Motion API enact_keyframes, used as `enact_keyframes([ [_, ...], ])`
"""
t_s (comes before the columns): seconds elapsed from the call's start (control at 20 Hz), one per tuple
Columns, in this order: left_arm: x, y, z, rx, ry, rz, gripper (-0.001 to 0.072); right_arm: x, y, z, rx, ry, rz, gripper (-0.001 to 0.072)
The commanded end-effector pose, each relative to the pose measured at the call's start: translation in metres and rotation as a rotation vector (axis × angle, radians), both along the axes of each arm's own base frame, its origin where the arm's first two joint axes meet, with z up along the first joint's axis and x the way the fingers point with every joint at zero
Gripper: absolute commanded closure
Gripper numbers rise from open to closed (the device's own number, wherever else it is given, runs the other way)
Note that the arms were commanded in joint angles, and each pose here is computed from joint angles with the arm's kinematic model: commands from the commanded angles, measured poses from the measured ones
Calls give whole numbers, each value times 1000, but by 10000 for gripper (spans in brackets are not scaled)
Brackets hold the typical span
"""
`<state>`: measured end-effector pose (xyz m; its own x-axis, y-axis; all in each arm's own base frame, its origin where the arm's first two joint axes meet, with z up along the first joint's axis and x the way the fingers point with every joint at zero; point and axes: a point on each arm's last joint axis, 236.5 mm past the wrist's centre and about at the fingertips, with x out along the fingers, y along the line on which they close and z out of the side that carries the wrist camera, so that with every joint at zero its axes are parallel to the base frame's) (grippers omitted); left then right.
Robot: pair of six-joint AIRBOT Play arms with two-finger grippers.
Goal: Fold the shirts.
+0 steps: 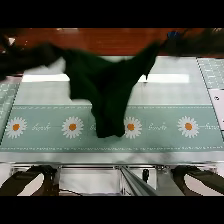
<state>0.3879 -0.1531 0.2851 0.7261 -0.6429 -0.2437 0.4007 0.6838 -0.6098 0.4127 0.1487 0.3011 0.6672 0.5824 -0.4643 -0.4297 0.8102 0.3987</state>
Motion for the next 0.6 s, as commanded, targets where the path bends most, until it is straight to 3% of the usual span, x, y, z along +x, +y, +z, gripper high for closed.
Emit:
enact_keyframes([
  [0.0,-24,41,113,-6,-269,128,689,-66,-44,158,-103,-390,-131,692],
  [0.3,-128,55,196,95,-561,226,689,-202,-94,235,-236,-678,-344,692],
  [0.55,-229,46,227,205,-774,267,689,-265,-119,236,-278,-703,-449,692],
])
